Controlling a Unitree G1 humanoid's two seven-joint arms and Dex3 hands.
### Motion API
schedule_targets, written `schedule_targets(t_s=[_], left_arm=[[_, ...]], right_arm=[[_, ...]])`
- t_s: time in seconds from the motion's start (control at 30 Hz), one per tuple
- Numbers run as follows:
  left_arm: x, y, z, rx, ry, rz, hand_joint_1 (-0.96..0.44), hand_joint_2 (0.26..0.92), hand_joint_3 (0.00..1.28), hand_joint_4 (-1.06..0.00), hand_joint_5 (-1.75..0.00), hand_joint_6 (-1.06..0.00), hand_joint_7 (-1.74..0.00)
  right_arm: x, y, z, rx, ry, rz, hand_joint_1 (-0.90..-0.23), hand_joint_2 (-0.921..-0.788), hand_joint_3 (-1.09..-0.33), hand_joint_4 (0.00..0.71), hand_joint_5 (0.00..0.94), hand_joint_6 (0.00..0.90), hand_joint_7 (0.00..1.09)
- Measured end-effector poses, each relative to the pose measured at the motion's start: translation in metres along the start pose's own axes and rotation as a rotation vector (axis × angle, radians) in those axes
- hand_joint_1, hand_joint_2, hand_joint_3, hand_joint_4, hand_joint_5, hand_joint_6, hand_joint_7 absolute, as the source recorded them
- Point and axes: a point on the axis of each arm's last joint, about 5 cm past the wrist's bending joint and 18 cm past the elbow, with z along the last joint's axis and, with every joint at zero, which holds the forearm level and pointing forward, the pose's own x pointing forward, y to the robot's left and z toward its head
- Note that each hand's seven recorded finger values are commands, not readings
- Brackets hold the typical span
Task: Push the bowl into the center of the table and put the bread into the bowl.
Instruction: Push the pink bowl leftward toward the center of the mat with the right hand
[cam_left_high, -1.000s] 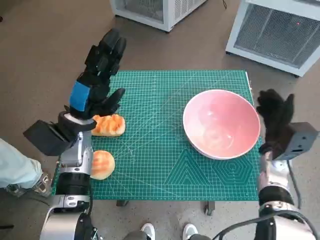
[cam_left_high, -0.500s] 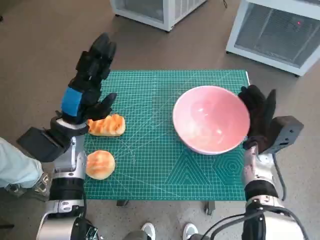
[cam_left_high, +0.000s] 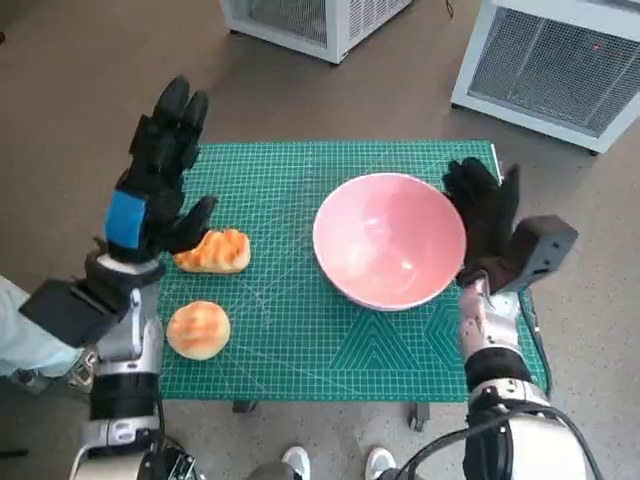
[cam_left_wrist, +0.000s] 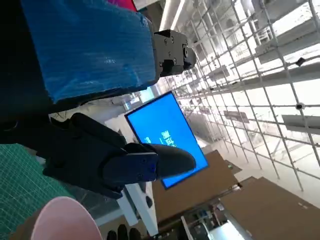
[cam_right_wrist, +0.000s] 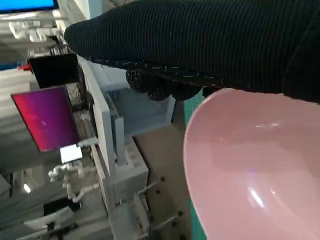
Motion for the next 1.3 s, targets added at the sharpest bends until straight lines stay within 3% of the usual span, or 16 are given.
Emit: schedule_targets(t_s=[0.5,0.87,1.3], left_arm=[[-0.01,0.005,0.007,0.034,0.013,0.052,-0.75,0.921,0.49,-0.08,0.0,-0.07,-0.15],[-0.014,0.005,0.009,0.061,0.019,0.074,-0.75,0.921,0.51,-0.09,-0.01,-0.09,-0.14],[-0.016,0.005,0.01,0.058,0.032,0.077,-0.75,0.921,0.51,-0.09,0.0,-0.09,-0.14]], right_arm=[[0.0027,0.021,-0.004,0.025,0.052,0.081,-0.618,-0.921,-0.928,0.11,0.0,0.266,0.06],[0.0058,0.037,-0.002,0.038,0.068,0.119,-0.624,-0.921,-0.893,0.134,0.01,0.304,0.08],[0.007,0.042,-0.001,0.019,0.074,0.14,-0.63,-0.921,-0.859,0.141,0.008,0.306,0.07]])
